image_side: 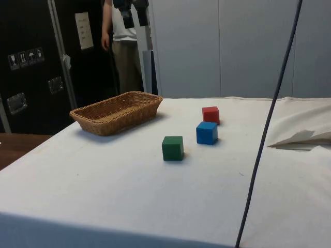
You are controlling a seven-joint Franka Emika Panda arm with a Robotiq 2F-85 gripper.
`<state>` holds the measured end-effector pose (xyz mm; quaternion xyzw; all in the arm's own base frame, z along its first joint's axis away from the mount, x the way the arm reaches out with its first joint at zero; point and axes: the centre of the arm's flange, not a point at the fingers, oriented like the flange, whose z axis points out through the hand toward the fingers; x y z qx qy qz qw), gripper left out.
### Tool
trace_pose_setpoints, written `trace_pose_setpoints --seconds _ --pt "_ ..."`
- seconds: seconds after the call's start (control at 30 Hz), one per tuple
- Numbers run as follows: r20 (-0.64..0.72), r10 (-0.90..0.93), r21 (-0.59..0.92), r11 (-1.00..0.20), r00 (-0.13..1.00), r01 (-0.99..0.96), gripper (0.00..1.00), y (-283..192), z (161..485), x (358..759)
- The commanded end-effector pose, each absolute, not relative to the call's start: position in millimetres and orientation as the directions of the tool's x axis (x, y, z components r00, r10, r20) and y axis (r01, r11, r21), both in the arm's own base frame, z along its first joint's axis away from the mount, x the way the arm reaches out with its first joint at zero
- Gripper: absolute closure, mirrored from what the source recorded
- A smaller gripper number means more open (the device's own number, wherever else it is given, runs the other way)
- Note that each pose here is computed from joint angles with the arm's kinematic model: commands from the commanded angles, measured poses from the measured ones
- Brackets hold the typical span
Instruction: Pick up the blue cube and place it into the basket.
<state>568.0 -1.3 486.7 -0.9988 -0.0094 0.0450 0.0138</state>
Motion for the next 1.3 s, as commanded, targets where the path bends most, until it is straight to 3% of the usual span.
trace_pose_setpoints --seconds 0.0,1.27 --pt "-0.091 0.02 -0.029 -0.999 0.996 0.018 0.0 -1 486 568" --pt "-0.017 0.019 0.086 -0.996 1.0 0.02 0.0 -5 454 492"
